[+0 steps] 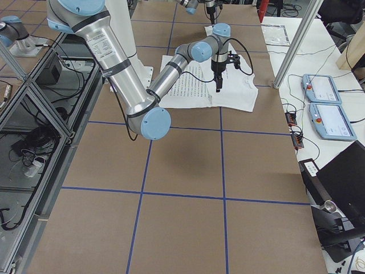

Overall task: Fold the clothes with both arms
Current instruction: 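Release the sleeve and lift the right gripper away from the shirt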

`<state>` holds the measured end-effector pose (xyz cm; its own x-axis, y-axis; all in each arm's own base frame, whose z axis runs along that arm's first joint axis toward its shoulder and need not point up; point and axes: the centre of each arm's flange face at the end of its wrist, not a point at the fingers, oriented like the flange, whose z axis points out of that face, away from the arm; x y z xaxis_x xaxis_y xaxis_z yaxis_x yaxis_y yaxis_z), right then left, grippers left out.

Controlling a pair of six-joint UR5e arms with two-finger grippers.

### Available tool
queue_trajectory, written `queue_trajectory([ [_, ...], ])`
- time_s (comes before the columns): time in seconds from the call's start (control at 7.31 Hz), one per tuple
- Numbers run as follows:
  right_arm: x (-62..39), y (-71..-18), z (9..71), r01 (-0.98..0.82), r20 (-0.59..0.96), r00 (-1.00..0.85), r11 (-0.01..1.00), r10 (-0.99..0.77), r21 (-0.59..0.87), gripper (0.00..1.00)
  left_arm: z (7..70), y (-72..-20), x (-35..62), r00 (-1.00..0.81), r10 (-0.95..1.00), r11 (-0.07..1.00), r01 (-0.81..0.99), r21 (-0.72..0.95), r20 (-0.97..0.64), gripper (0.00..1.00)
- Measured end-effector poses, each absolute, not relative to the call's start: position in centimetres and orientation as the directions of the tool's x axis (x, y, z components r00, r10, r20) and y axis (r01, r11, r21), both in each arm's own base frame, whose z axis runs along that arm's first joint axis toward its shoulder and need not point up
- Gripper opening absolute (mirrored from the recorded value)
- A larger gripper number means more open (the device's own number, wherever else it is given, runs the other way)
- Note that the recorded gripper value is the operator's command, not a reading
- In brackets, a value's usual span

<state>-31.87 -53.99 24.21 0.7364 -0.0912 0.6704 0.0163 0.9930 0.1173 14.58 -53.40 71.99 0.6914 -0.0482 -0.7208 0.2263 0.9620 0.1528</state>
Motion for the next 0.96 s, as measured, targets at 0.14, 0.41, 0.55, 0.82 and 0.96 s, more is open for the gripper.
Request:
queue_trajectory([
  [0.14, -31.8, -54.0, 24.2, 0.015, 0.671, 0.736, 0.993, -0.091, 0.118, 1.0, 72.1, -53.3, 14.8, 0.693, -0.047, 0.963, 0.222, 0.152, -0.72, 0.9],
  [0.41, -31.7, -54.0, 24.1, 0.014, 0.672, 0.735, 0.993, -0.091, 0.119, 1.0, 72.1, -53.1, 15.6, 0.693, -0.037, 0.966, 0.209, 0.152, -0.72, 0.8],
  [0.55, -31.7, -54.0, 24.1, 0.014, 0.672, 0.735, 0.993, -0.091, 0.119, 1.0, 72.1, -53.1, 15.7, 0.693, -0.035, 0.967, 0.207, 0.152, -0.72, 0.66],
  [0.82, -31.7, -54.0, 24.0, 0.014, 0.673, 0.734, 0.993, -0.092, 0.121, 1.0, 71.9, -53.0, 15.8, 0.69, -0.034, 0.967, 0.207, 0.151, -0.723, 0.39],
  [0.96, -31.6, -54.0, 23.9, 0.013, 0.675, 0.732, 0.993, -0.091, 0.119, 1.0, 71.8, -53.0, 15.8, 0.688, -0.032, 0.967, 0.206, 0.152, -0.725, 0.32],
])
